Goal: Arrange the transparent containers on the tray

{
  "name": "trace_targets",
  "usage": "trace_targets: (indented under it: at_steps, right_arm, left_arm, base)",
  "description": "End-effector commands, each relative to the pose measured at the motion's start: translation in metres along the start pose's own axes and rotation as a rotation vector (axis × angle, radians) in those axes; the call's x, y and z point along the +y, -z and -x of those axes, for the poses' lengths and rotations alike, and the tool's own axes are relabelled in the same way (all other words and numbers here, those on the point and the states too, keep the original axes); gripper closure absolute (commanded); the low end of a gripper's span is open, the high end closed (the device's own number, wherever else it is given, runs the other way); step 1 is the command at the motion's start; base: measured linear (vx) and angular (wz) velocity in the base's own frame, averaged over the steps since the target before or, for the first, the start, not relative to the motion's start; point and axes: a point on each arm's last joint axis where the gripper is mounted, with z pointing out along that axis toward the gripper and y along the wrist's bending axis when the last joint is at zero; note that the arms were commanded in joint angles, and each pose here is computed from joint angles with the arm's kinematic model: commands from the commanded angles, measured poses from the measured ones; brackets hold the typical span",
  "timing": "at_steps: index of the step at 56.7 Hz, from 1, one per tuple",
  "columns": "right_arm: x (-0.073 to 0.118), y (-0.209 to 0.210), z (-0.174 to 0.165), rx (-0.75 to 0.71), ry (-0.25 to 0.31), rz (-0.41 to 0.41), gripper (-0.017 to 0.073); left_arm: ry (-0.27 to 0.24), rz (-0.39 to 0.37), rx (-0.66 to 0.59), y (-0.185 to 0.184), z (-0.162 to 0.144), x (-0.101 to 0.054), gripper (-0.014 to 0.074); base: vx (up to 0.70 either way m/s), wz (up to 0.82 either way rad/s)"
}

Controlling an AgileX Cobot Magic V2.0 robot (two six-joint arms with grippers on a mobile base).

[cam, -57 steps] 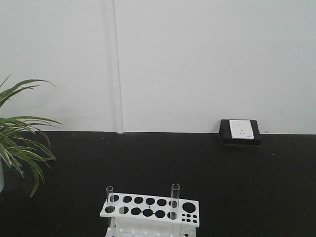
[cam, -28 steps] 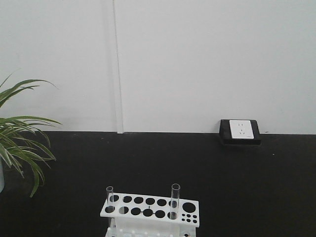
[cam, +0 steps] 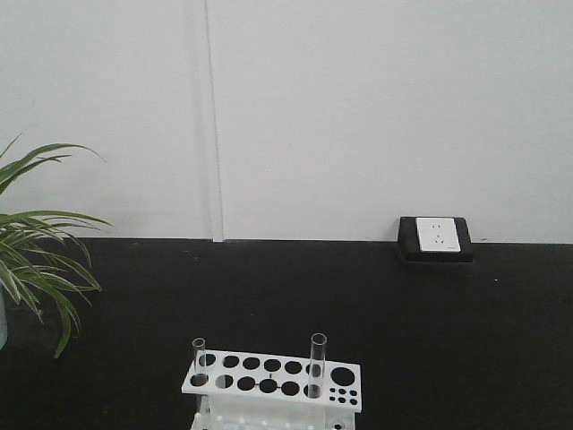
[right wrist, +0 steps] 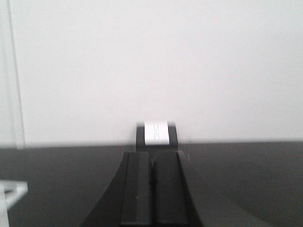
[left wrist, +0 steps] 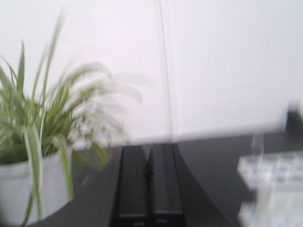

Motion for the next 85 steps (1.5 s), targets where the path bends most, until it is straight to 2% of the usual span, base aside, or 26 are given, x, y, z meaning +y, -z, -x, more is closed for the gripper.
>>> trace_targets:
  at_steps: [1, 2, 5, 11, 15, 22, 26, 33, 40, 58, 67, 75, 79, 85]
  right_arm:
    - [0.0, 0.002, 0.036, -0.192, -0.041, 0.0, 0.0571]
    - [0.0, 0.003, 0.04, -0.199, -0.041, 0.0, 0.0571]
    - [0.0, 0.005, 0.06, -0.235, -0.035, 0.0, 0.0571]
    - [0.001, 0.006, 0.104, -0.296, -0.013, 0.002, 0.0571]
    - [0.002, 0.003, 0.136, -0.333, -0.001, 0.002, 0.0571]
    - [0.003, -0.016, 0.191, -0.364, 0.002, 0.004, 0.0571]
    - [0.003, -0.035, 0.206, -0.33, 0.002, 0.003, 0.0571]
    - [0.003, -0.072, 0.219, -0.247, -0.004, 0.001, 0.0571]
    - [0.002, -0.101, 0.212, -0.181, -0.004, 0.0, 0.0571]
    - [0.002, -0.131, 0.188, -0.026, -0.007, -0.004, 0.0564]
    - [0.002, -0.132, 0.187, -0.013, -0.007, -0.005, 0.0527]
    - [0.002, -0.132, 0.187, -0.013, 0.008, -0.005, 0.043]
    - [0.002, -0.132, 0.187, -0.013, 0.02, -0.004, 0.0349]
    - [0.002, -0.132, 0.187, -0.011, 0.024, -0.004, 0.0167]
  left_arm:
    - [0.17, -0.019, -0.233, 0.004, 0.034, -0.001, 0.0601]
    - [0.192, -0.025, -0.249, 0.005, 0.043, -0.001, 0.0601]
    - [0.194, -0.036, -0.271, 0.007, 0.065, -0.003, 0.0601]
    - [0.094, -0.039, -0.301, 0.009, 0.121, -0.008, 0.0601]
    - [0.046, -0.031, -0.297, 0.002, 0.154, -0.01, 0.0601]
    - [0.022, -0.017, -0.246, -0.031, 0.199, -0.012, 0.0601]
    - [0.02, -0.01, -0.2, -0.052, 0.21, -0.012, 0.0601]
    - [0.022, -0.003, -0.121, -0.093, 0.216, -0.012, 0.0601]
    - [0.027, 0.001, -0.051, -0.122, 0.207, -0.012, 0.0601]
    - [0.026, 0.008, 0.037, -0.145, 0.19, -0.011, 0.0593]
    - [0.026, 0.011, 0.056, -0.149, 0.186, -0.01, 0.0543]
    - [0.026, 0.014, 0.071, -0.148, 0.185, -0.01, 0.0448]
    - [0.023, 0.014, 0.073, -0.148, 0.185, -0.01, 0.0384]
    - [0.022, 0.019, 0.091, -0.148, 0.183, -0.01, 0.0265]
  base:
    - [0.0, 0.0]
    - [0.0, 0.0]
    - [0.0, 0.0]
    - [0.0, 0.0]
    - [0.0, -0.01]
    - [0.0, 0.0]
    - [0.0, 0.0]
    - [0.0, 0.0]
    - [0.0, 0.0]
    - [0.0, 0.0]
    - [0.0, 0.0]
    - [0.0, 0.0]
    - [0.0, 0.0]
    - [0.0, 0.0]
